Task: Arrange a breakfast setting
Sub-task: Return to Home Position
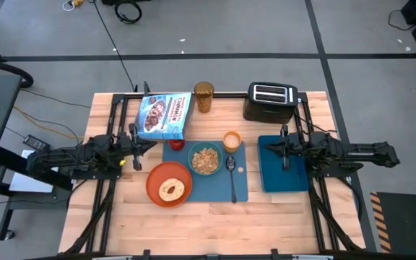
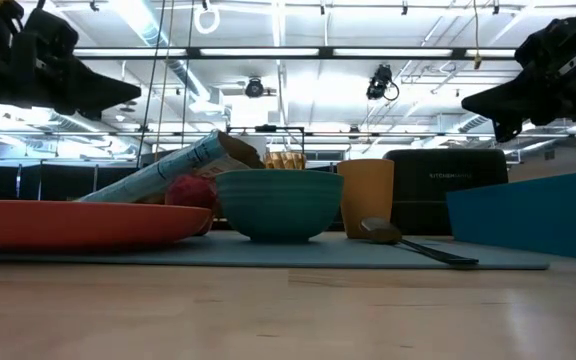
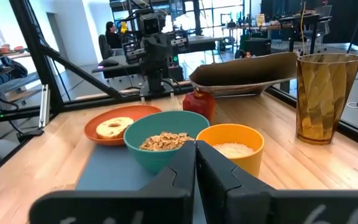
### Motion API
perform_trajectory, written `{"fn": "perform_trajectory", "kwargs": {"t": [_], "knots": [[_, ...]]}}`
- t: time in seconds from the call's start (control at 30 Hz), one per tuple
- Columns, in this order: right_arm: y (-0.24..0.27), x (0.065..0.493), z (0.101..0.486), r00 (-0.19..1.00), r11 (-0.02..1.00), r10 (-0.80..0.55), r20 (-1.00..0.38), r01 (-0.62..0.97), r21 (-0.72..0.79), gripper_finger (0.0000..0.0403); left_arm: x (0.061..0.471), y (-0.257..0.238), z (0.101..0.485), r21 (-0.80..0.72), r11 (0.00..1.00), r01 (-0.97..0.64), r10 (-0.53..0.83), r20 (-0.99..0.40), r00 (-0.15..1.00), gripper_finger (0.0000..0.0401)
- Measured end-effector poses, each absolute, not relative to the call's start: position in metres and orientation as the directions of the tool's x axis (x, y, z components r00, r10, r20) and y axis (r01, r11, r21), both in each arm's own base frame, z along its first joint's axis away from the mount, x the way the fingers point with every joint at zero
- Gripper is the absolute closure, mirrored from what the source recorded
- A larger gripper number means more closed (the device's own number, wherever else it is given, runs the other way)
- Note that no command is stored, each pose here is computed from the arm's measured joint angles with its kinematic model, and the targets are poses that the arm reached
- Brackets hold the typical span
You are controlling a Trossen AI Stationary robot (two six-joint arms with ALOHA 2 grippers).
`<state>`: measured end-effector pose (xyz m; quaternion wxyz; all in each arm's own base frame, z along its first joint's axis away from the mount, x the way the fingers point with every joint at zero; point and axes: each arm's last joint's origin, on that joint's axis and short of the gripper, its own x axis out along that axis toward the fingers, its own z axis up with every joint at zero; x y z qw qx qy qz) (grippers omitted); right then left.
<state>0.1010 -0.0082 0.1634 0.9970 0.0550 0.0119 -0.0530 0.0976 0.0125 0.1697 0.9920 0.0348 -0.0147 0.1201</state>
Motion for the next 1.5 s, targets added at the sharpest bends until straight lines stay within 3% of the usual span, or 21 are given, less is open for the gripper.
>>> {"fn": "perform_trajectory", "kwargs": {"t": [1.5], "knots": [[-0.0082,0.1010,0.1633,0.994,0.988,-0.104,-0.030,0.107,0.109,0.0383,0.0977,0.0118,0.1706,0.022,0.972,-0.234,0.233,0.050,0.971,0.0388]]}}
